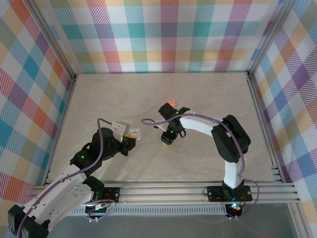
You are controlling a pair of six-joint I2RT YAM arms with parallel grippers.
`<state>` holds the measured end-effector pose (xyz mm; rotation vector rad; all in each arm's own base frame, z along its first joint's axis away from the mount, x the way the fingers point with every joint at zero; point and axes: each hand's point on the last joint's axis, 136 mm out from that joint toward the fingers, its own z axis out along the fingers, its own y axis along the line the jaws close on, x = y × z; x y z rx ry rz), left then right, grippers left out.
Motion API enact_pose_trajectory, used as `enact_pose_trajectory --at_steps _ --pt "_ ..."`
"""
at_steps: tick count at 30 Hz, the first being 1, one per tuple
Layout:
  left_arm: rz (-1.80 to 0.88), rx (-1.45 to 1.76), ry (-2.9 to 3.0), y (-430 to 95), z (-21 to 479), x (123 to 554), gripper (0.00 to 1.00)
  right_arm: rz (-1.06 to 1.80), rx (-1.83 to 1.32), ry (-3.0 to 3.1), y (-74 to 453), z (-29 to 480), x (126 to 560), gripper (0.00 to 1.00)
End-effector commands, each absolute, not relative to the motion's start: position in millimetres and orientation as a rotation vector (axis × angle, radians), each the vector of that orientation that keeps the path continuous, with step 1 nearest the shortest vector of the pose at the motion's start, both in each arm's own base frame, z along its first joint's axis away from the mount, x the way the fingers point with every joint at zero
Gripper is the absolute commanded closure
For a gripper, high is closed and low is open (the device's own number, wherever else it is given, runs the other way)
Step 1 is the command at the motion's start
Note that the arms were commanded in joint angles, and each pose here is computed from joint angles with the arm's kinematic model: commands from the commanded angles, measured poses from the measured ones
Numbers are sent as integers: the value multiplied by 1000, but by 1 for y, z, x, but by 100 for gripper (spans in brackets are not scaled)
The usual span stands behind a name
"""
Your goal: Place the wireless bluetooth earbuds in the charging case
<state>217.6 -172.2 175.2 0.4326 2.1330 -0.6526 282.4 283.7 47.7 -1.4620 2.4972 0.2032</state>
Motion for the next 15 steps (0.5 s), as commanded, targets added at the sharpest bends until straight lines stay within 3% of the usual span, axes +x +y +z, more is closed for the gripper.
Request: enact_pose_trajectory --at_steps 1,6,11,15 --pt "-632 439 2104 -171 191 224 100 251 -1228 2515 281 92 286 46" --pt "-646 458 2093 -177 197 228 100 299 -806 2614 270 125 287 44" --pt "-671 452 2082 -185 199 236 100 255 122 2823 237 121 274 47" --pt "-706 467 2086 -192 199 239 100 278 314 2813 257 101 261 51"
